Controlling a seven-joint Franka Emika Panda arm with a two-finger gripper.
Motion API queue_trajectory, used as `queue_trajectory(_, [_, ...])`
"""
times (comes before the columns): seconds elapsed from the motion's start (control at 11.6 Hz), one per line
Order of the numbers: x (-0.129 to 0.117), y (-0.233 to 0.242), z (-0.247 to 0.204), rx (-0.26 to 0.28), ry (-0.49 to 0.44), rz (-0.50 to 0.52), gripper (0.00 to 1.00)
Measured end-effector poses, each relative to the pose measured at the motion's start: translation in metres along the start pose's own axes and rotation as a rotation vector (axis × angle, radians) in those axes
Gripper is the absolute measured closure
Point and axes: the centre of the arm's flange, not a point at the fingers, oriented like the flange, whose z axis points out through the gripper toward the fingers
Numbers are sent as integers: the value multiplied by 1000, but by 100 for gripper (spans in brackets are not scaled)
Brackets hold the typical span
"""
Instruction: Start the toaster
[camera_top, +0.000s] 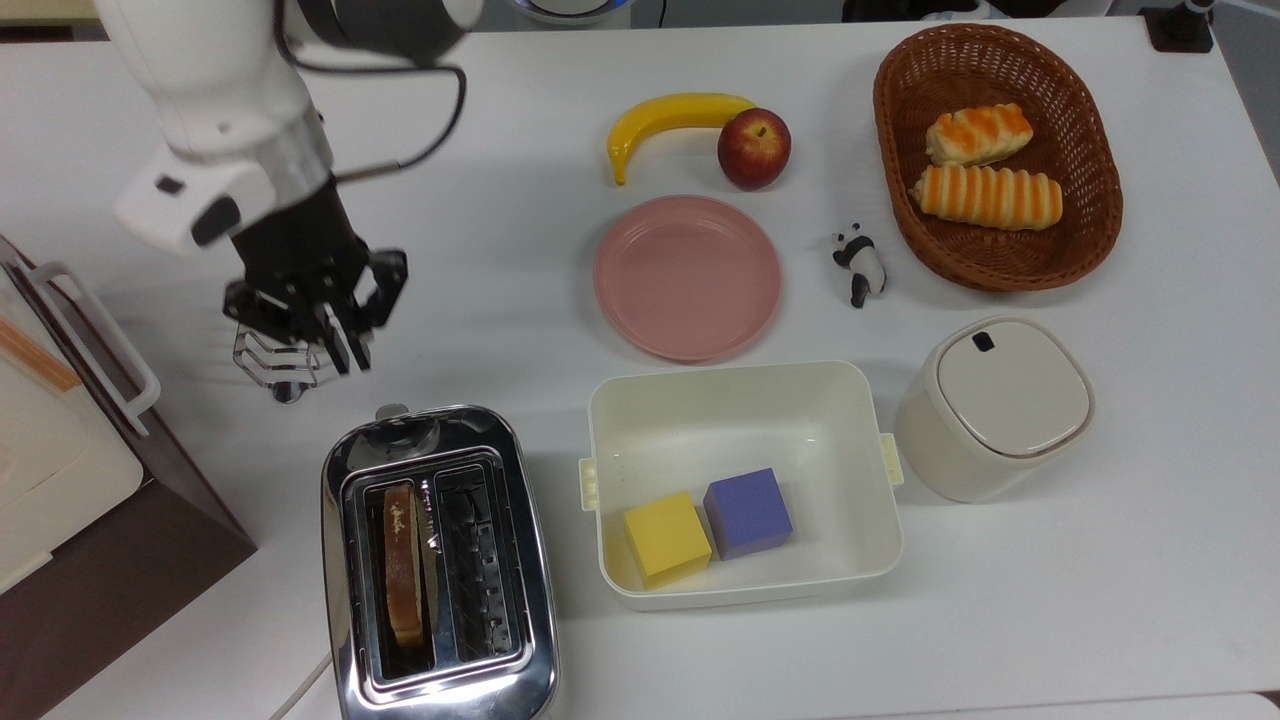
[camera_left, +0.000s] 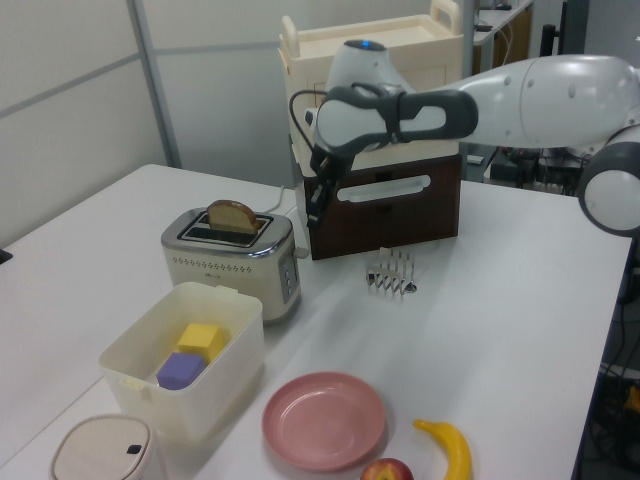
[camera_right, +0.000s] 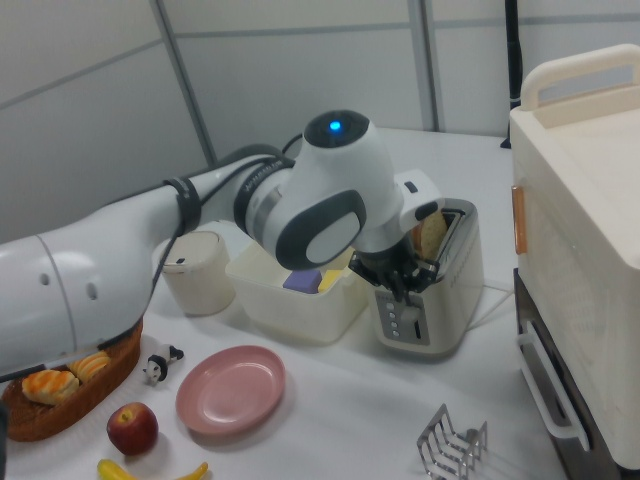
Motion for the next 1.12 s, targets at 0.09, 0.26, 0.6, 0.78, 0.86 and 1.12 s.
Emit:
queue_trajectory(0.09, [-5,1,-20,-1,-26,-3,74])
queue_trajectory(0.26, [-20,0,-56,-6,-111,-12,45])
queue_trajectory(0.6, [-39,-5,-93,-44,-230,-36,5])
queue_trajectory(0.78, [-42,-5,-91,-47,-251,-38,0])
queue_trajectory(0.86, [-44,-5,-90,-42,-266,-38,0])
queue_trajectory(1.12, [-49,-3,-96,-38,-280,-30,0])
